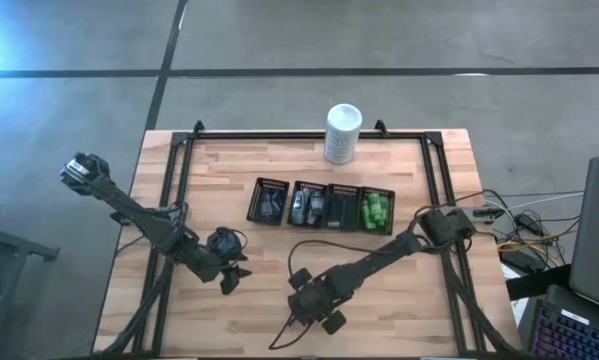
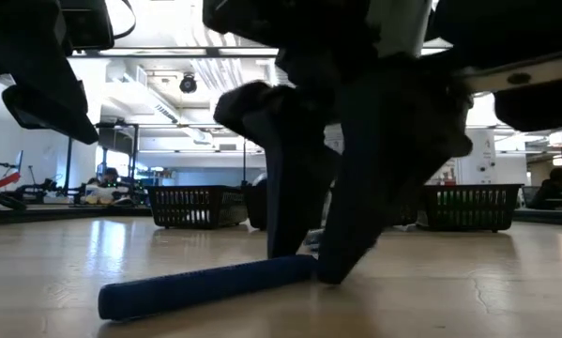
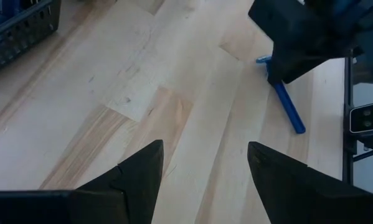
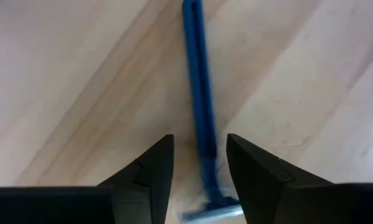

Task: Pick & Place Travel size toiletries
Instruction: Put the blue razor into the middle right black bin

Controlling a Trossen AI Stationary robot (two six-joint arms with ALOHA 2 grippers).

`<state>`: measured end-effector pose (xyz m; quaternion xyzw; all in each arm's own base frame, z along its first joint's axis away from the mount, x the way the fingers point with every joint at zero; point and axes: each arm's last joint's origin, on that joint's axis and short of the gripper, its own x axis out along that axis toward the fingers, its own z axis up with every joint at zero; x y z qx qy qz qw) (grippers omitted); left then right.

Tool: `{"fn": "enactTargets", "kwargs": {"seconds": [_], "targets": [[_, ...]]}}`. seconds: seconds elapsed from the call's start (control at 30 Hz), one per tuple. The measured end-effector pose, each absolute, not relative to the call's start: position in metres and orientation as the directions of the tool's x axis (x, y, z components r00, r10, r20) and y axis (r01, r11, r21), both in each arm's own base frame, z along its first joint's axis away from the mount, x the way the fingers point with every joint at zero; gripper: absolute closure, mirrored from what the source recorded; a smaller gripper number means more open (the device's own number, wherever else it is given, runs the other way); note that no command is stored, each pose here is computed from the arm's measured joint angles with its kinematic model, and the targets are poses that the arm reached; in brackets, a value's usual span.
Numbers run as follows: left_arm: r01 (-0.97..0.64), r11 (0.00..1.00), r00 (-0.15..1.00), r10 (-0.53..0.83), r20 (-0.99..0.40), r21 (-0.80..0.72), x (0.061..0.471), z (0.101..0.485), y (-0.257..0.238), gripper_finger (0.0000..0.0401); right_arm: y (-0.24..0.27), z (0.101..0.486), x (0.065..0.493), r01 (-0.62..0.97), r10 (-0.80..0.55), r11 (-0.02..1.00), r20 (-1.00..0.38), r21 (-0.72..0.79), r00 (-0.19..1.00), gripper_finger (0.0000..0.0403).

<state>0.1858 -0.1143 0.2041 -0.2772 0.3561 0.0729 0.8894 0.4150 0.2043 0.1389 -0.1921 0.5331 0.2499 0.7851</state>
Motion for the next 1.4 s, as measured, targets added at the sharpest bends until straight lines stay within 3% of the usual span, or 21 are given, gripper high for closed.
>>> {"fn": "enactTargets", "kwargs": {"seconds": [0.3,0.5,0.77,0.93,1.03,1.13,1.23,1.4], "targets": [[-0.330,0.837,0.733,-0.065,-0.678,-0.436,0.185,0.204,-0.114,0.0162,0.203,0.130,0.415,-0.624,0.208,0.781,-0.940,-0.007,0.271,0.0317],[-0.344,0.838,0.743,-0.033,-0.668,-0.424,0.186,0.204,-0.113,0.0162,0.196,0.130,0.412,-0.517,0.222,0.852,-0.953,0.085,0.208,0.0379],[-0.350,0.838,0.749,-0.019,-0.663,-0.419,0.186,0.204,-0.113,0.0162,0.192,0.137,0.403,-0.427,0.179,0.899,-0.972,0.099,0.151,0.0374],[-0.349,0.838,0.749,-0.019,-0.662,-0.420,0.186,0.204,-0.113,0.0162,0.181,0.148,0.384,-0.236,0.002,0.971,-0.992,-0.027,0.123,0.0377],[-0.349,0.838,0.750,-0.020,-0.662,-0.420,0.186,0.204,-0.113,0.0162,0.172,0.159,0.373,0.033,-0.153,0.988,-0.974,-0.149,0.165,0.0374],[-0.348,0.837,0.751,-0.020,-0.660,-0.422,0.186,0.204,-0.113,0.0162,0.159,0.175,0.365,0.392,-0.236,0.911,-0.943,-0.131,0.233,0.0372],[-0.353,0.837,0.755,-0.010,-0.655,-0.419,0.186,0.205,-0.113,0.0162,0.144,0.189,0.352,0.681,-0.322,0.730,-0.905,-0.051,0.277,0.0371],[-0.355,0.837,0.762,0.001,-0.647,-0.416,0.187,0.205,-0.112,0.0162,0.111,0.221,0.322,0.905,-0.435,0.388,-0.831,0.174,0.346,0.0371]]}}
